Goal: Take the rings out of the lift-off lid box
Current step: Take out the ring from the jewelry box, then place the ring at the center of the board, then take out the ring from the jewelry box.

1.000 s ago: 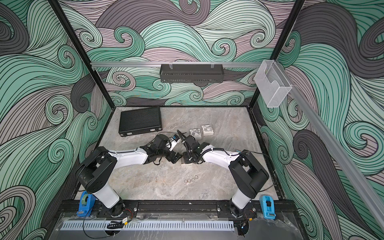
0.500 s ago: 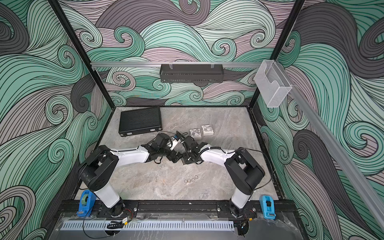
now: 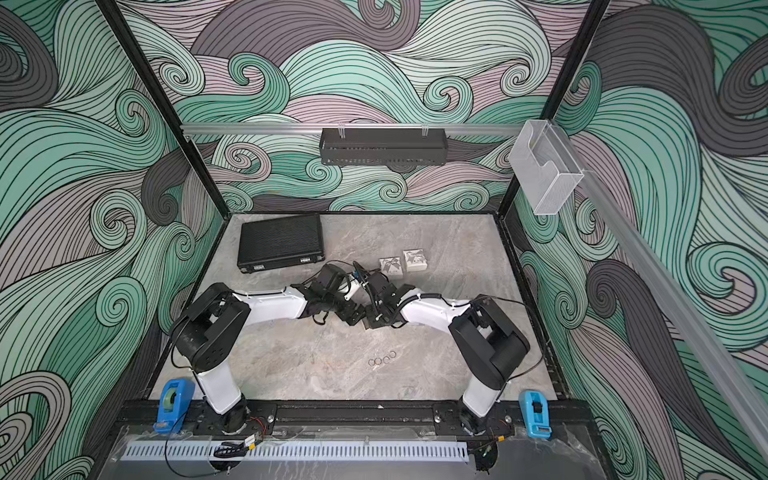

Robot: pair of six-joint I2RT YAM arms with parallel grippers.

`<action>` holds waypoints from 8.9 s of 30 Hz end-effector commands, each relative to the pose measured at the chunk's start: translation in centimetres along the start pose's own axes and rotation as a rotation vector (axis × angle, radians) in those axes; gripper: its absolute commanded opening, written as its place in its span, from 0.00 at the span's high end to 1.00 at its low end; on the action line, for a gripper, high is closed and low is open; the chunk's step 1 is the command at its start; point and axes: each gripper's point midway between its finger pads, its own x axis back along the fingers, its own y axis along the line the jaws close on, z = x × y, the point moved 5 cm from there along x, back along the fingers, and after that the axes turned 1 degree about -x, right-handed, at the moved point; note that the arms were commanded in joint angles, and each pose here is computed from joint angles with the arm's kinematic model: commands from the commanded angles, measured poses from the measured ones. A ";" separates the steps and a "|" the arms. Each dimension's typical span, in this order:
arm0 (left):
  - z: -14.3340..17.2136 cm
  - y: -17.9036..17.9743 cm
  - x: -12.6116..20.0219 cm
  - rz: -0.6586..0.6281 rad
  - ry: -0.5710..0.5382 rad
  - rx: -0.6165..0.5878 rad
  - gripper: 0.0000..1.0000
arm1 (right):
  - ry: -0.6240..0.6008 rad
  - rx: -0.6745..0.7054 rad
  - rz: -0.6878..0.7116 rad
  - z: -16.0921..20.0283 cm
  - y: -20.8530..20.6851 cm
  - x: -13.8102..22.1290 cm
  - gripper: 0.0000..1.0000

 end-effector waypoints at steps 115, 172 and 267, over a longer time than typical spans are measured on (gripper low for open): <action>-1.9 0.0 5.3 -0.059 -0.058 -0.026 0.05 | 0.087 -0.104 -0.354 9.3 0.4 2.7 0.78; -0.2 1.2 6.8 -0.084 -0.076 0.038 0.05 | -0.037 0.257 -0.108 -1.6 2.1 -0.9 0.79; 1.4 1.1 1.1 0.029 0.045 0.072 0.05 | -0.334 0.233 -0.163 -2.5 2.8 3.3 1.00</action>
